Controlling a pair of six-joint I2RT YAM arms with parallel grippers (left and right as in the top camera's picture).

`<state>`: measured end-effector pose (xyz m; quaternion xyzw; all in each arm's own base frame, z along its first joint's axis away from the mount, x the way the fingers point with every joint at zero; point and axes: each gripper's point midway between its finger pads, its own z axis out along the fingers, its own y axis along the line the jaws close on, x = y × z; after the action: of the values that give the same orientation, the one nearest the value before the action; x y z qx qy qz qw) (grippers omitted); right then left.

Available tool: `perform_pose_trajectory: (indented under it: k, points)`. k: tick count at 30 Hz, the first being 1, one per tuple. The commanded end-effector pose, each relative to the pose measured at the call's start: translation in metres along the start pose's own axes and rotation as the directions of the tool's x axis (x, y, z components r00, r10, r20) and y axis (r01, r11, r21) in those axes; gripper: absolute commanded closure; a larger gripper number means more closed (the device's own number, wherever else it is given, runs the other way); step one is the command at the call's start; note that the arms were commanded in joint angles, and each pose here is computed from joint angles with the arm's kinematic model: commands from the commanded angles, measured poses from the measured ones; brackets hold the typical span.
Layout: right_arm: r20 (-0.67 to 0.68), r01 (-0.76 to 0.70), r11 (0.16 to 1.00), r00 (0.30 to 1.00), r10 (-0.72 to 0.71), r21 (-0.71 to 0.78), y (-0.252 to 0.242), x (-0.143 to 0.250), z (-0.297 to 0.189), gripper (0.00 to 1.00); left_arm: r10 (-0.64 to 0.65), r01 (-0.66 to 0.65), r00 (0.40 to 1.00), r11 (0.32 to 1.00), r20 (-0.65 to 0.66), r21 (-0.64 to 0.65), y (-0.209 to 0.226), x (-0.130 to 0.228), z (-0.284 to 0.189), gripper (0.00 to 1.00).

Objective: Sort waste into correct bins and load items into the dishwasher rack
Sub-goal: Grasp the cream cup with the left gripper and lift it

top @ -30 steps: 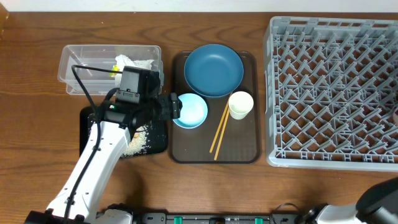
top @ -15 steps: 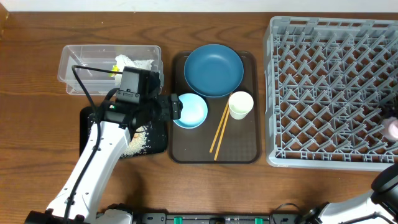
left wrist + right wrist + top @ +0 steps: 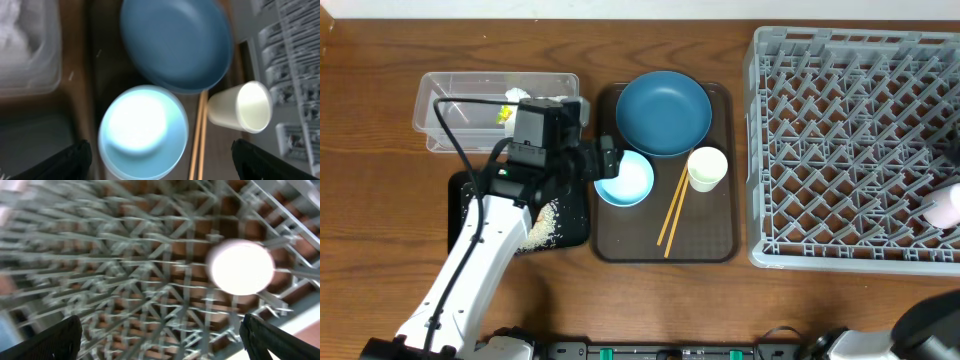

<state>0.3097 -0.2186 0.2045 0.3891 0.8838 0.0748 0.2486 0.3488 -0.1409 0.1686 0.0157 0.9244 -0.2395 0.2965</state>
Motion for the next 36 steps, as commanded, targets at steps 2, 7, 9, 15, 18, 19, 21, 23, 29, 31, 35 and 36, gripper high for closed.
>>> perform_pose_trajectory:
  k: [2,7,9,15,18,19,21,23,29,31,35,36]
  points:
    - [0.008,0.139,0.985,0.99,-0.139,-0.106,0.053,0.013,-0.014,0.01,0.076,-0.078,0.997,0.994,0.024,0.081,-0.033,-0.005,0.015,0.09]
    - [-0.028,0.267,0.951,0.961,-0.274,-0.156,0.092,0.035,-0.008,0.01,0.152,-0.153,0.988,0.977,0.018,0.151,-0.068,0.005,0.052,0.09]
    - [-0.029,0.313,0.938,0.947,-0.32,-0.151,0.101,0.04,-0.006,0.01,0.182,-0.18,0.983,0.967,0.004,0.178,-0.081,0.015,0.068,0.1]
    - [-0.038,0.369,0.922,0.926,-0.375,-0.118,0.112,0.049,-0.002,0.01,0.252,-0.228,0.964,0.948,-0.089,0.224,-0.105,0.059,0.108,0.1]
    - [-0.039,0.372,0.92,0.925,-0.379,-0.12,0.113,0.05,-0.002,0.01,0.262,-0.236,0.956,0.953,-0.13,0.188,-0.099,0.075,0.124,0.1]
    - [-0.041,0.372,0.921,0.925,-0.379,-0.12,0.113,0.05,-0.002,0.01,0.261,-0.235,0.955,0.956,-0.143,0.179,-0.096,0.079,0.129,0.1]
    - [-0.046,0.371,0.921,0.925,-0.378,-0.12,0.112,0.051,-0.002,0.01,0.258,-0.229,0.952,0.958,-0.166,0.171,-0.091,0.086,0.135,0.16]
    - [-0.049,0.37,0.921,0.925,-0.378,-0.119,0.112,0.052,-0.002,0.01,0.256,-0.227,0.95,0.96,-0.18,0.166,-0.089,0.09,0.139,0.26]
    - [-0.049,0.37,0.921,0.925,-0.378,-0.12,0.112,0.052,-0.002,0.01,0.25,-0.221,0.949,0.962,-0.191,0.161,-0.087,0.092,0.139,0.54]
    - [-0.049,0.37,0.921,0.925,-0.378,-0.119,0.112,0.052,-0.002,0.01,0.249,-0.219,0.949,0.962,-0.192,0.164,-0.087,0.092,0.139,0.52]
    - [-0.048,0.378,0.918,0.922,-0.385,-0.119,0.112,0.052,-0.002,0.01,0.246,-0.208,0.951,0.957,-0.185,0.201,-0.096,0.089,0.131,0.49]
    - [-0.048,0.381,0.917,0.92,-0.388,-0.119,0.112,0.052,-0.002,0.01,0.246,-0.207,0.953,0.955,-0.179,0.21,-0.098,0.087,0.128,0.49]
